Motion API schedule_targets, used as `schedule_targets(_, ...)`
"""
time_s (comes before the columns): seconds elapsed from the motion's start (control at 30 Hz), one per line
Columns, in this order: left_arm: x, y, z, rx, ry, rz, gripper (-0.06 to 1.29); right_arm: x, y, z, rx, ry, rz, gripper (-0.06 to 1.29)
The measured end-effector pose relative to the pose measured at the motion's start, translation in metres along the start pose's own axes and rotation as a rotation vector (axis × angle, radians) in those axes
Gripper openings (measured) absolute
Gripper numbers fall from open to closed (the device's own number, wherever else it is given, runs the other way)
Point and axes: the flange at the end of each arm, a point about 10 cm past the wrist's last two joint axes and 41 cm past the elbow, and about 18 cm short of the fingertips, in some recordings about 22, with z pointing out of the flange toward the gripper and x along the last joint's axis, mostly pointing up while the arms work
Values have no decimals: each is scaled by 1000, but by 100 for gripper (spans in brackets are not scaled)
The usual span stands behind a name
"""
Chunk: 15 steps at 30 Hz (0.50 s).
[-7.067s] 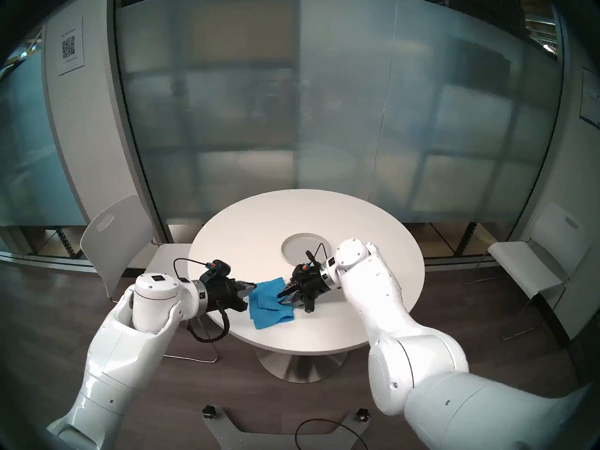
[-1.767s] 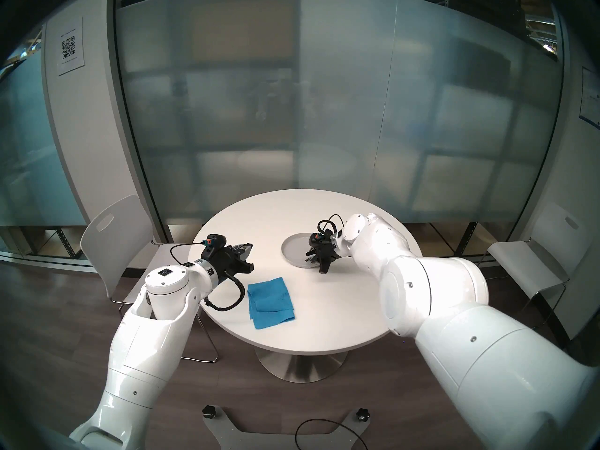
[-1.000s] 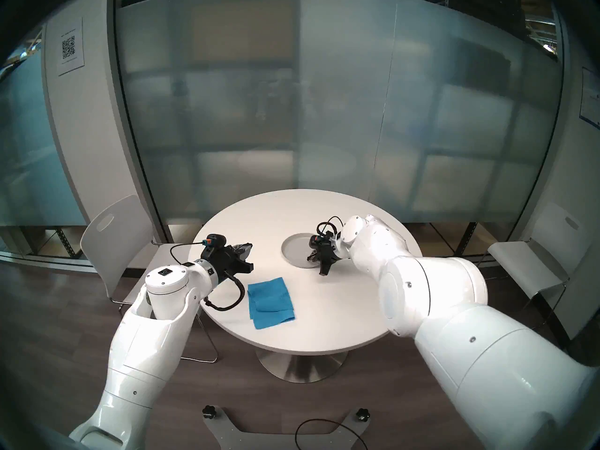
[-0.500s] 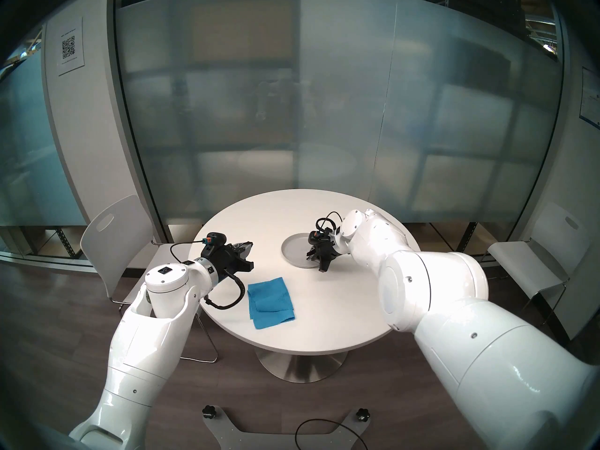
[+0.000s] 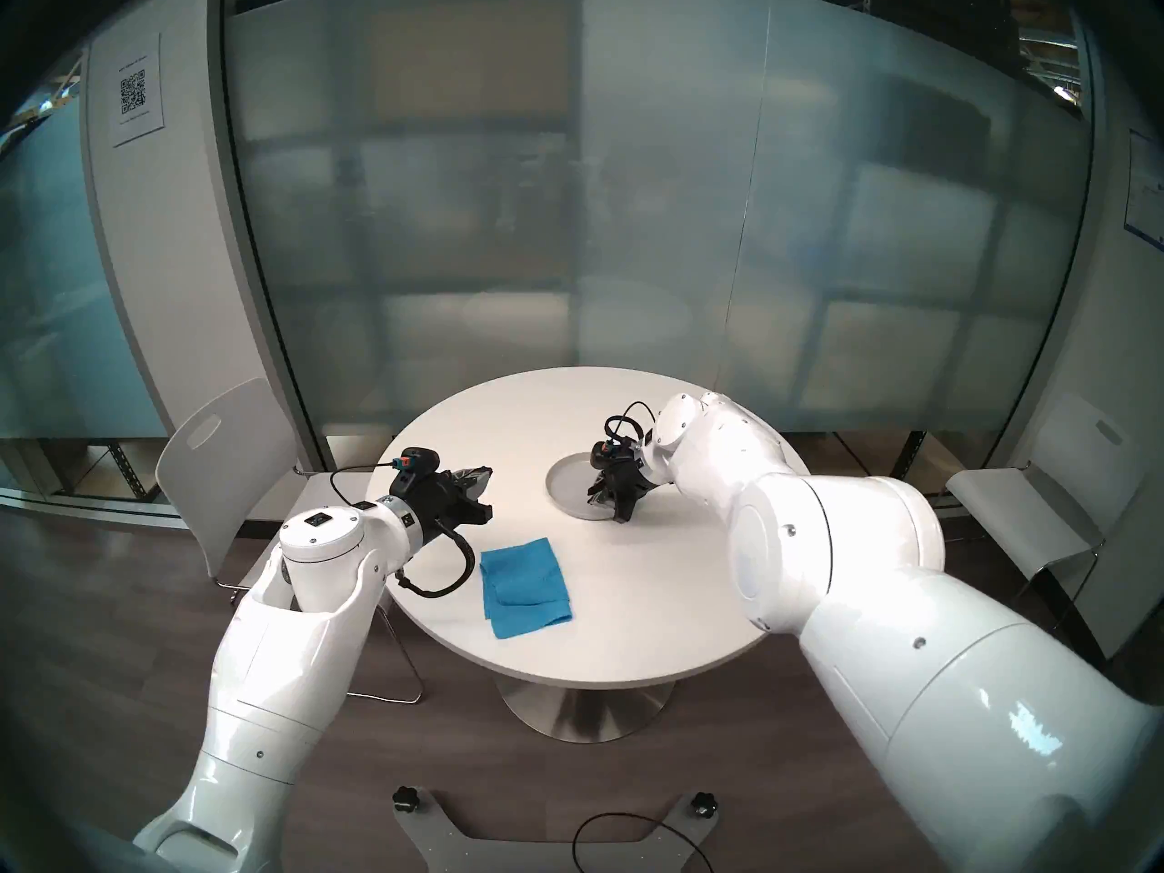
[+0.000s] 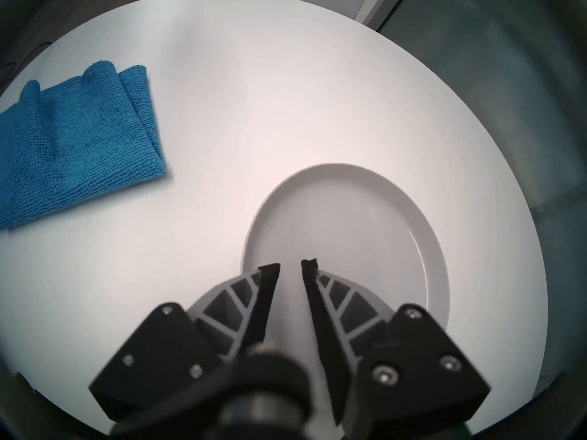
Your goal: Fold the napkin in half twice and place it beside the plate
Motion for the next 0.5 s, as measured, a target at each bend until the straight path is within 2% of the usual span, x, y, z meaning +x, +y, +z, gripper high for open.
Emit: schedule_targets(0.5,4,-3,-4,-8,-3,-3,5,5,-10,5,83,-22,-65,40)
